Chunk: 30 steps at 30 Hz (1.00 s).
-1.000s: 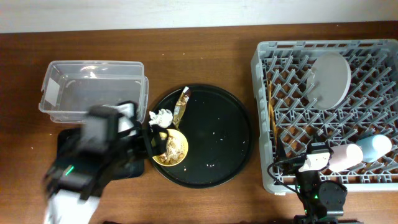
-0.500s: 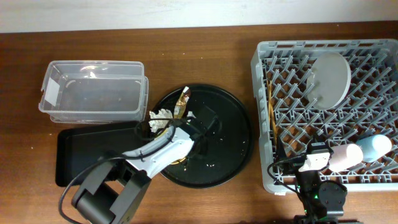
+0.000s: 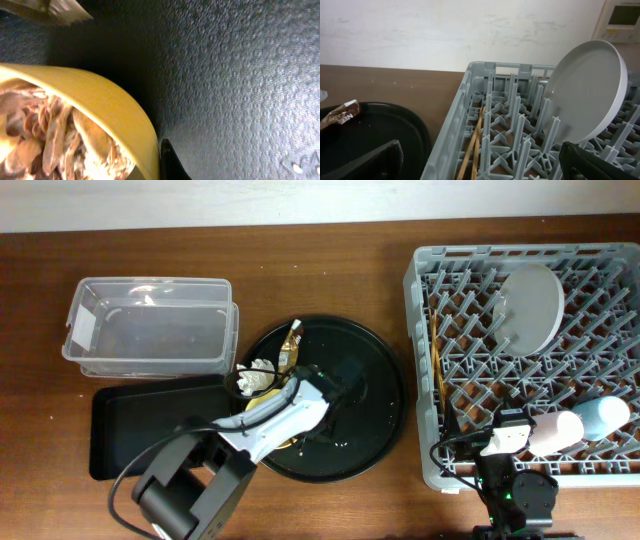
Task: Sort waste into correct bins and load items into the dishwasher rack
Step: 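Tip the yellow bowl over the black rectangular tray to dump scraps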
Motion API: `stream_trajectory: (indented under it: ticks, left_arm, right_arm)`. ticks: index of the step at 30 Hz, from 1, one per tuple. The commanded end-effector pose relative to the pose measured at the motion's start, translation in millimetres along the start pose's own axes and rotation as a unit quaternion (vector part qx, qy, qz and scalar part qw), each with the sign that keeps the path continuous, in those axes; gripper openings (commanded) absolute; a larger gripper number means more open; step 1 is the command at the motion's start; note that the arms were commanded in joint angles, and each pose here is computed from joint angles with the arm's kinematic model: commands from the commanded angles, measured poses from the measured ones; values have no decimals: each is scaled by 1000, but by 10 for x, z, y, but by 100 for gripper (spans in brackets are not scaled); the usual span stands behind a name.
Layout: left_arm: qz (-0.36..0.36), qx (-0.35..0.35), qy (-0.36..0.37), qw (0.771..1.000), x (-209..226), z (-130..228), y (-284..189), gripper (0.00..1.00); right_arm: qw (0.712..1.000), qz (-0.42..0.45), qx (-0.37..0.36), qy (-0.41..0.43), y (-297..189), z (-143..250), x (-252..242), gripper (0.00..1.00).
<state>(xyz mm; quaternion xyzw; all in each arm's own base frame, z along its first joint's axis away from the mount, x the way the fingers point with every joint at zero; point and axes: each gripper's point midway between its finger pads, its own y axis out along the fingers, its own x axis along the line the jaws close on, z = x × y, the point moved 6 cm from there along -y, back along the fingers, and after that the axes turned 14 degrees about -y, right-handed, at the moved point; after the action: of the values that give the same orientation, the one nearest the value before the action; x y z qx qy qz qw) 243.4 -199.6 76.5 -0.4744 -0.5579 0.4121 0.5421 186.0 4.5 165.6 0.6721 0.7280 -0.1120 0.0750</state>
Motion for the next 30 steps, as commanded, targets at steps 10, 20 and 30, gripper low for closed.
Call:
stream_trajectory:
  ticks: [10, 20, 30]
  left_arm:
    - [356, 33, -194, 913, 1591, -318, -842, 0]
    - [710, -244, -220, 622, 2446, 112, -460, 0]
    - [635, -184, -254, 706, 2441, 117, -167, 0]
  right_arm:
    - [1000, 0, 1, 0, 3, 25, 3, 98]
    - [1000, 0, 1, 0, 3, 25, 3, 99]
    - [1000, 0, 1, 0, 3, 25, 3, 98]
